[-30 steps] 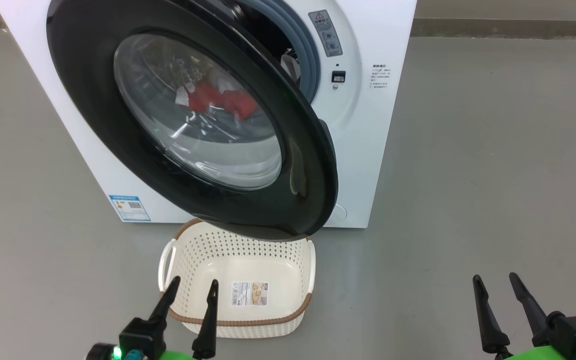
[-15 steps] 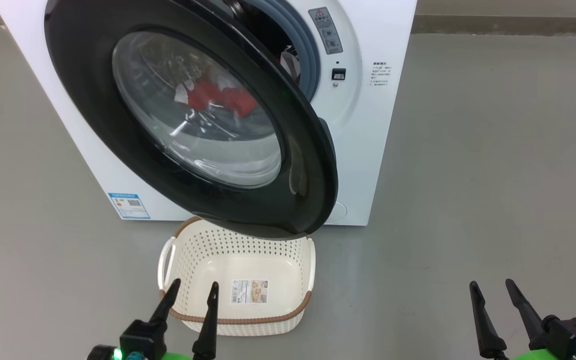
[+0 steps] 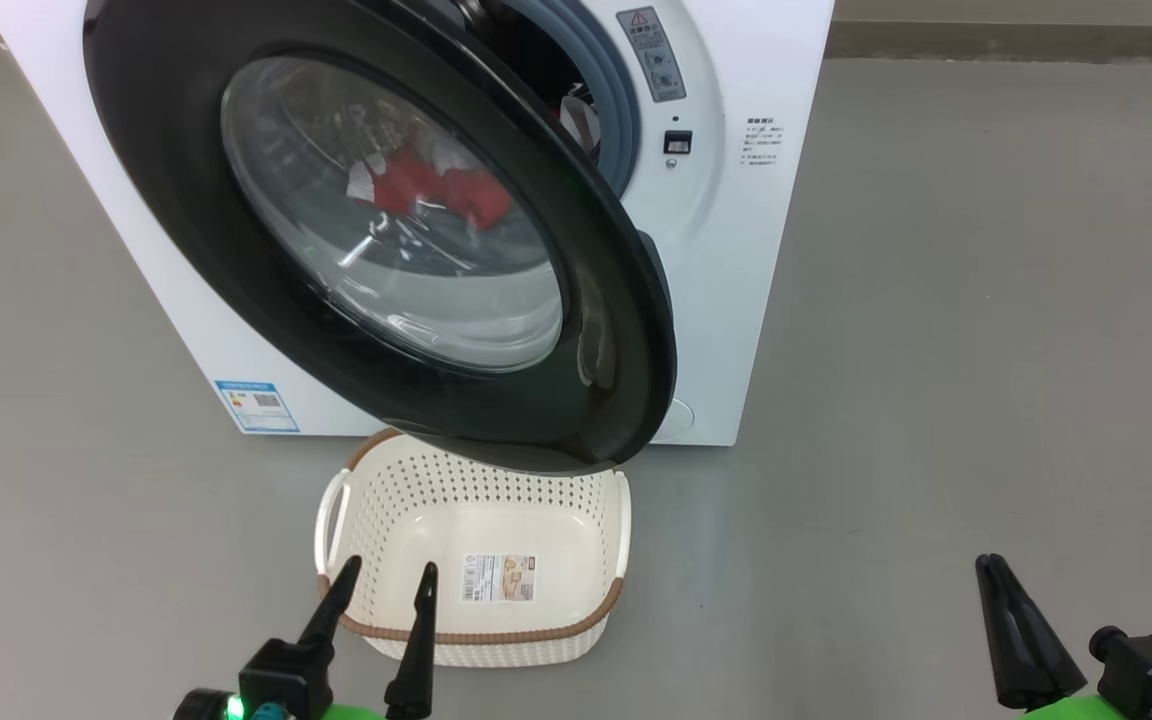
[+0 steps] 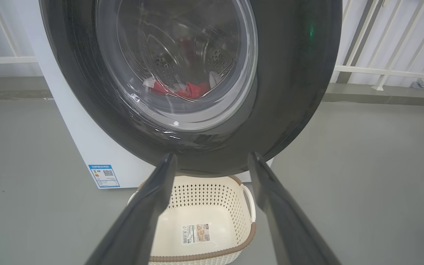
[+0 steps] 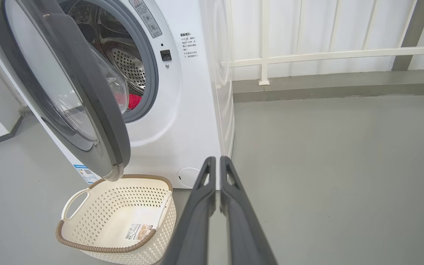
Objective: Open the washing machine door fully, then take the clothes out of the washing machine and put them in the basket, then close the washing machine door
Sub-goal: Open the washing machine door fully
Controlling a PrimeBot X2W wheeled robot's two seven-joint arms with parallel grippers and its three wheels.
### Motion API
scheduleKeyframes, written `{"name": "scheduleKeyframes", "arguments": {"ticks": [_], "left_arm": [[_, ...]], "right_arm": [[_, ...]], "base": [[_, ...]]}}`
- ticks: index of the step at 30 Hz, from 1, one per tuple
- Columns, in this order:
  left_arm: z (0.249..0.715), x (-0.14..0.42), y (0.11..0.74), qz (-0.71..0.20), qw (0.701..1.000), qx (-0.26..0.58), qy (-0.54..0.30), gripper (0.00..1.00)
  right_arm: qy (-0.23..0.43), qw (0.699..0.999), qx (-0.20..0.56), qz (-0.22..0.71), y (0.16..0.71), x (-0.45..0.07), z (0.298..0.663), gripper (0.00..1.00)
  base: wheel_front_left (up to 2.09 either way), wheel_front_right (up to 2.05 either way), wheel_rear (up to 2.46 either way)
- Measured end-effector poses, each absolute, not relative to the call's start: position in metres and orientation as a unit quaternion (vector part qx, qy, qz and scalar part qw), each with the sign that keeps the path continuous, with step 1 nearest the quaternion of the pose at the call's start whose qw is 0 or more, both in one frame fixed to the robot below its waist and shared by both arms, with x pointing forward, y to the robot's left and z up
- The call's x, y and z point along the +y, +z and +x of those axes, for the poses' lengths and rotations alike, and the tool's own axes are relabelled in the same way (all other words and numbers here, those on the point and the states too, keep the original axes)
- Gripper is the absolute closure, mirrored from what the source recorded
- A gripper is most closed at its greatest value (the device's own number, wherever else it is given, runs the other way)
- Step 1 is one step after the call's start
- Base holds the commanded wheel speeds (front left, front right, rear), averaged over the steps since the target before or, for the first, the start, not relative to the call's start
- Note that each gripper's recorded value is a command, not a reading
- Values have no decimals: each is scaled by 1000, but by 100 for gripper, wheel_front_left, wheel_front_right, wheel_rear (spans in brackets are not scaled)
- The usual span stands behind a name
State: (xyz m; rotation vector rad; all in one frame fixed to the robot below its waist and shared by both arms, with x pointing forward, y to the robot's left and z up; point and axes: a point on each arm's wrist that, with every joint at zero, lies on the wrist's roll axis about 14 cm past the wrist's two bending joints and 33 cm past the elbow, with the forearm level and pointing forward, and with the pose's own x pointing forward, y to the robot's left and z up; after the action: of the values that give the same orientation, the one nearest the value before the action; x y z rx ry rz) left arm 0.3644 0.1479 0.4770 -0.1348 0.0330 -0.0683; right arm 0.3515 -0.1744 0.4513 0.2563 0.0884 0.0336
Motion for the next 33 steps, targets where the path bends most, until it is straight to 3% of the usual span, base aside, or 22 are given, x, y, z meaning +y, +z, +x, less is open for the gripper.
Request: {"name": "scheduleKeyframes", "arguments": {"ticks": [9, 14, 24, 25, 33], "left_arm": [[365, 148, 474, -68, 997, 21, -33, 0], [367, 149, 473, -68, 997, 22, -32, 0], [378, 150, 476, -68, 997, 18, -31, 0], [378, 150, 476, -68, 997, 18, -31, 0], [385, 155, 479, -67, 997, 13, -24, 0]], "right_arm": [[15, 989, 24, 146, 463, -175, 357, 100], [-28, 964, -19, 263, 482, -194, 368, 100], [-81, 833, -88, 541, 506, -215, 408, 100], [-81, 833, -88, 541, 506, -215, 408, 100], [-74, 703, -60, 704, 502, -201, 453, 100]], "base": [[0, 0, 0], [0, 0, 0], [0, 0, 0], [0, 0, 0], [0, 0, 0]]}}
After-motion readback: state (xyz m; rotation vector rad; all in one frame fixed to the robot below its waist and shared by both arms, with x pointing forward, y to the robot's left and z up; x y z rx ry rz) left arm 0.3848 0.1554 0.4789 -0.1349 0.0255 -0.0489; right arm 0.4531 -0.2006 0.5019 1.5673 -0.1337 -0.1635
